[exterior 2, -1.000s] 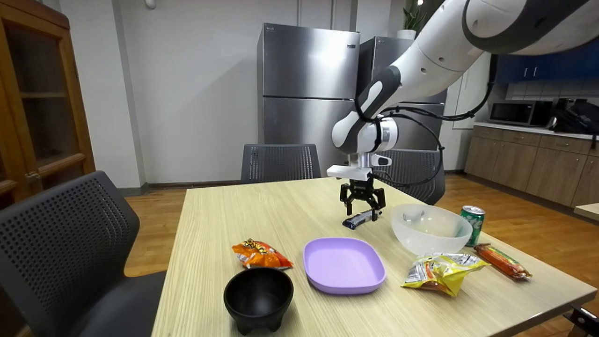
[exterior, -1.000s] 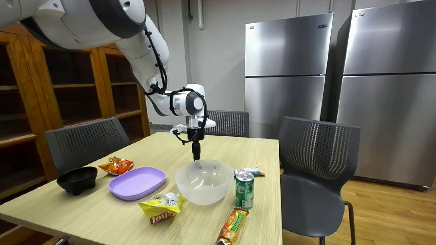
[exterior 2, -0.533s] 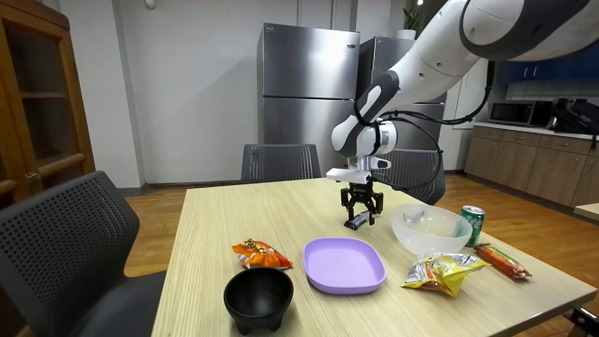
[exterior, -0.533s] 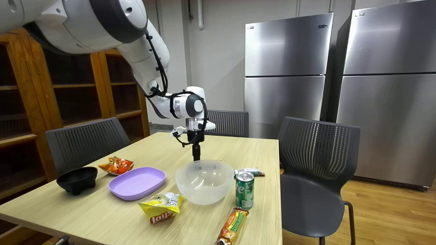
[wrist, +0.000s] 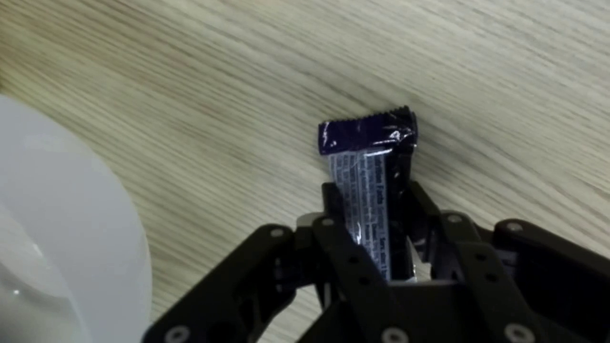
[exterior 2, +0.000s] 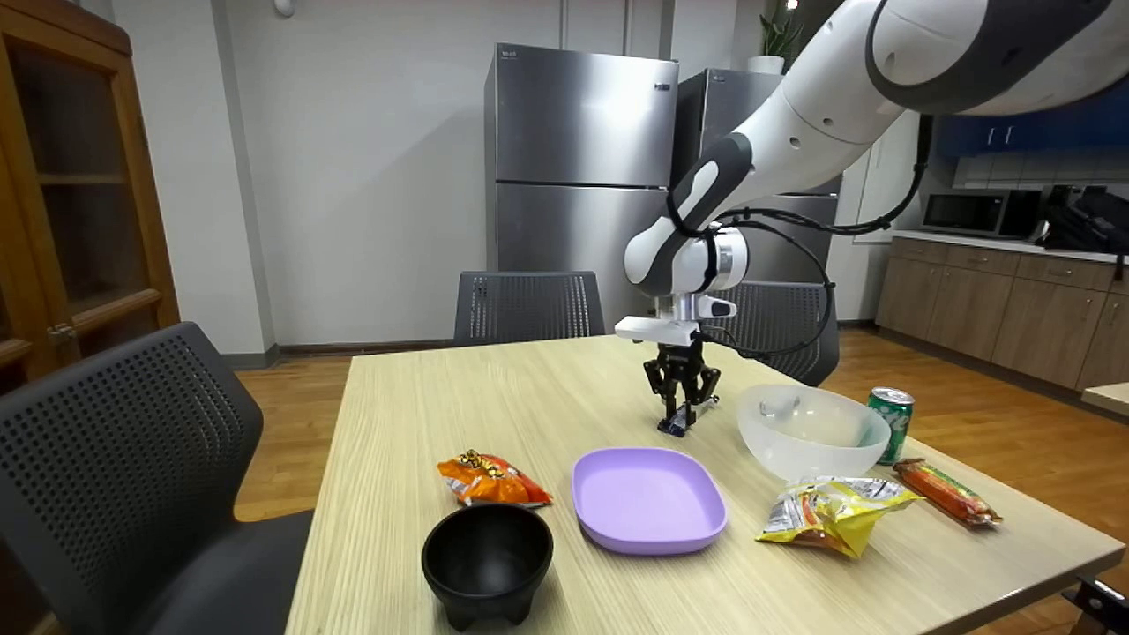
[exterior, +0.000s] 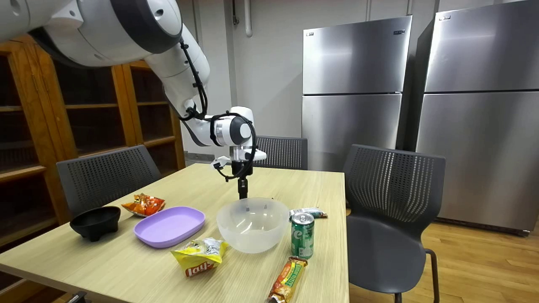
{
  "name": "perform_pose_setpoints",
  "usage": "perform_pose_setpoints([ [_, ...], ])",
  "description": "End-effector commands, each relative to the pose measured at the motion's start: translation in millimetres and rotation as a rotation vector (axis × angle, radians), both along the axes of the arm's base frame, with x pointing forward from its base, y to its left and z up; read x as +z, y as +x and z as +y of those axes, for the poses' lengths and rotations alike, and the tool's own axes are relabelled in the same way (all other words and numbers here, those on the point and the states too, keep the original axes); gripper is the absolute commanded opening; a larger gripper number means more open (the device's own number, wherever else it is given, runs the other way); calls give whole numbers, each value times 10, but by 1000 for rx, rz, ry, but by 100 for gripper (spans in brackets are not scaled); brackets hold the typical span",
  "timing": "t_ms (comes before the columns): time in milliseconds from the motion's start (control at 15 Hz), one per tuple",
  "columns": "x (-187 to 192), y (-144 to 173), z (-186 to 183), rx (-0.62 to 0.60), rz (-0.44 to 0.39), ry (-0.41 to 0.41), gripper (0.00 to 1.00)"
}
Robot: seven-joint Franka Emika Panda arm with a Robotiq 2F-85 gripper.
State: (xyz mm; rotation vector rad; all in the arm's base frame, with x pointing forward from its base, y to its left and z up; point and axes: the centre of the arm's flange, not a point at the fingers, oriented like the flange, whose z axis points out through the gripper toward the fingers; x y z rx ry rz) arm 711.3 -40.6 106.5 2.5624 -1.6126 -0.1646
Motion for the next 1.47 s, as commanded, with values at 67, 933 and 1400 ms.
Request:
perform_pose_setpoints([
  [67,155,-29,89,32,-11,-48,11],
  [933,1229,-717,507,326,-67,-87,11],
  [1400,1395,-1215,807,512,-77,-30,11],
])
